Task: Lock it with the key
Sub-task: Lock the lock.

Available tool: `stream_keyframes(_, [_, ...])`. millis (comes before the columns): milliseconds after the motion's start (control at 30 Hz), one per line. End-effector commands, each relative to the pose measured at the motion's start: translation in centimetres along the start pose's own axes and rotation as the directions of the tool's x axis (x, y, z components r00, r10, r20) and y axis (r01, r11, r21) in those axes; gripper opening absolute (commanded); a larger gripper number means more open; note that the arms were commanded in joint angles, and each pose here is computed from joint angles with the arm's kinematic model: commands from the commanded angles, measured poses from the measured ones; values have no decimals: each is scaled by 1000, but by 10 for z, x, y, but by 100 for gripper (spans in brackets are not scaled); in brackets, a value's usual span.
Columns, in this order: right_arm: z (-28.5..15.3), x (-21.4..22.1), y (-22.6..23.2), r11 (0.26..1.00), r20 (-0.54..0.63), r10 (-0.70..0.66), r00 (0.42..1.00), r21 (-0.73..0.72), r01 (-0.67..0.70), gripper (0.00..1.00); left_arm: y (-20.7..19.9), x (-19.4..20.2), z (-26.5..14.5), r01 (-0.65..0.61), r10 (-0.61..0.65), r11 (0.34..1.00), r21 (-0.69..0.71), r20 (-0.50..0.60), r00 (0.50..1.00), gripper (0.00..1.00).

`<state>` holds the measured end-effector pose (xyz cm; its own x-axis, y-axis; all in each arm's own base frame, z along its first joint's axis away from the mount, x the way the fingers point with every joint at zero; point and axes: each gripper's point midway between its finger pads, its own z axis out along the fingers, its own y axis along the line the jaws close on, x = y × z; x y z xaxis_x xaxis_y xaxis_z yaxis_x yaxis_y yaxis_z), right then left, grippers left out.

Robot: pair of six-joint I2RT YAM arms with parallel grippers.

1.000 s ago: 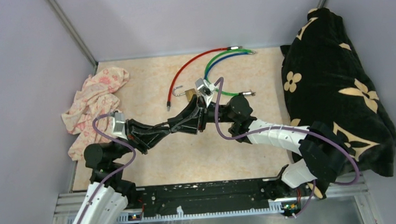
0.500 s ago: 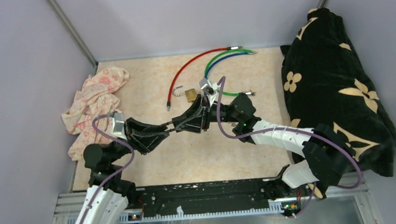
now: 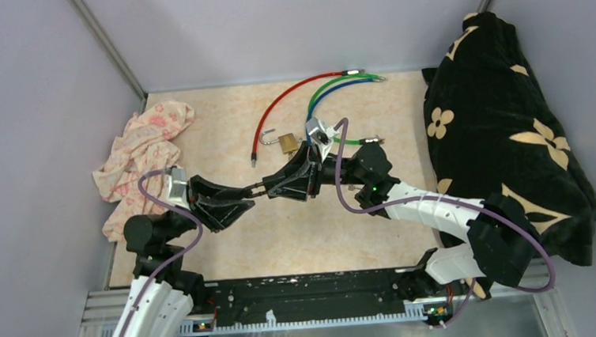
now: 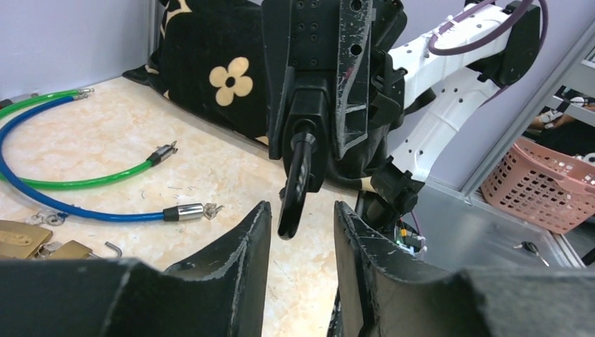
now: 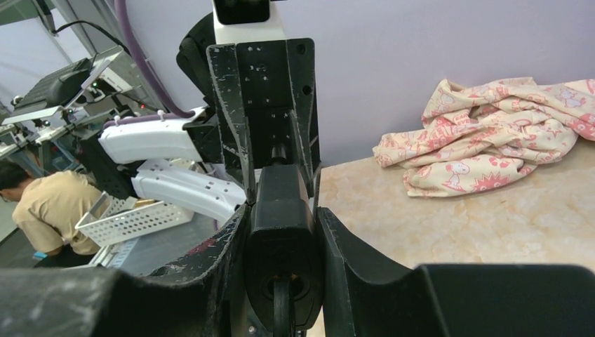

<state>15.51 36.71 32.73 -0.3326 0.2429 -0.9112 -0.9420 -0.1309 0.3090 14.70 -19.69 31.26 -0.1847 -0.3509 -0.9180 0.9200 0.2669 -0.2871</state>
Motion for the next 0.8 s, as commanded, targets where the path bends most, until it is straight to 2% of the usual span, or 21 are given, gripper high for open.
stream_keyframes(0, [1,-40,23,990,112,-126,986,-49,132,0,-16,-17,2,-78,76,995,62,21,997,34])
stream_keyframes(100, [1,-41,23,990,113,-126,986,-49,132,0,-15,-18,2,-74,73,996,56,26,997,2])
stream_keyframes(133, [1,-40,23,990,112,-124,986,-47,130,0,-15,-17,2,-72,71,996,57,26,997,0])
stream_keyframes(467, [19,-27,18,983,70,-178,982,-36,181,0,-10,-13,10,18,-20,998,63,30,999,0])
stream_keyframes(767, [28,-14,14,985,51,-153,987,-73,157,0,-15,-19,19,7,-10,995,95,29,1000,0])
